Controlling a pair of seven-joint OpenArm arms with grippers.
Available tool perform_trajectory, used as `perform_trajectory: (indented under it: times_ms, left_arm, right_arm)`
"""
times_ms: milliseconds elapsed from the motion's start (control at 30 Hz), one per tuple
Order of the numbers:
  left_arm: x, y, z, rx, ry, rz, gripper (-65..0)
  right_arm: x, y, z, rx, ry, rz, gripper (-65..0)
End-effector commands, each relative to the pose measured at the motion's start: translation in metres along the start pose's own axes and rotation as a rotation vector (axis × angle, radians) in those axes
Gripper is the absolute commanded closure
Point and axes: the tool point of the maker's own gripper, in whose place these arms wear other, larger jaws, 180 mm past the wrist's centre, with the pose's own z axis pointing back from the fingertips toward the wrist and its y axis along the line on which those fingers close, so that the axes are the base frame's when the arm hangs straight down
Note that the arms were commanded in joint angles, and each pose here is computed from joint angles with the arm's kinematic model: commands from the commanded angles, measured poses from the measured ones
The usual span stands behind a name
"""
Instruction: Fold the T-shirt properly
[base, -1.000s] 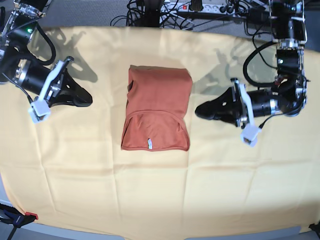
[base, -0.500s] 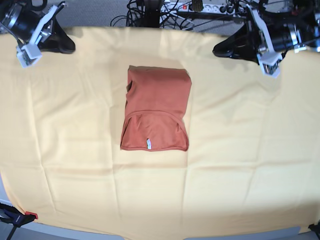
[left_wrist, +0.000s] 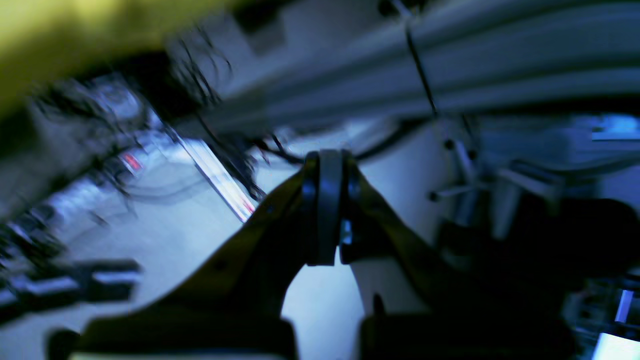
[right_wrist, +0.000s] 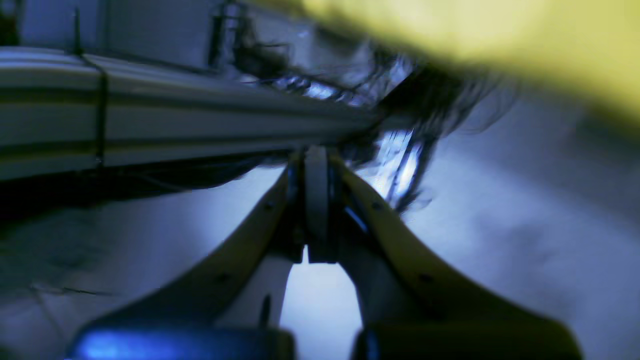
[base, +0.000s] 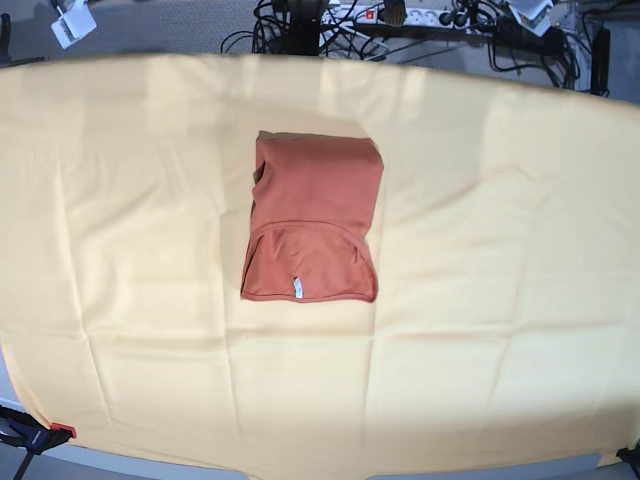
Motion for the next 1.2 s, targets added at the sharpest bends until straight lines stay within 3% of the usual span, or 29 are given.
perform_trajectory:
  times_ms: [0,200,333,533,767,967,1167]
  left_arm:
    - [0.000,-0.009,0.001,-0.020,-0.011,0.006,0.0]
    - [-0.012,0.020,0.000,0.021,-0.076,0.146,0.0]
    - [-0.039,0.054,-0.017,0.057,-0.050,0.249,0.0]
    - [-0.077,0.092,-0.066,0.026,-0.035,0.417,0.0]
    - [-0.102,0.149,-0.122,0.108,-0.027,0.469,0.0]
    - [-0.109,0.193,-0.161,0.188,-0.005,0.403,0.0]
    - [-0.148,0.236,-0.180,0.387,0.087,0.308,0.0]
  right_arm:
    - [-0.008,0.005,-0.001,0.036,0.013,-0.035,0.0]
    - [-0.048,0.004,-0.031,0.167,0.074,-0.222,0.0]
    - [-0.059,0.004,-0.056,0.241,0.093,-0.297,0.0]
    - [-0.086,-0.027,-0.091,0.168,0.204,-0.311,0.0]
    - [-0.080,-0.086,-0.131,0.005,0.165,-0.244,0.0]
    - [-0.071,-0.125,-0.167,-0.099,0.179,-0.120,0.0]
    - [-0.095,-0.143,-0.198,-0.145,0.245,-0.014,0.0]
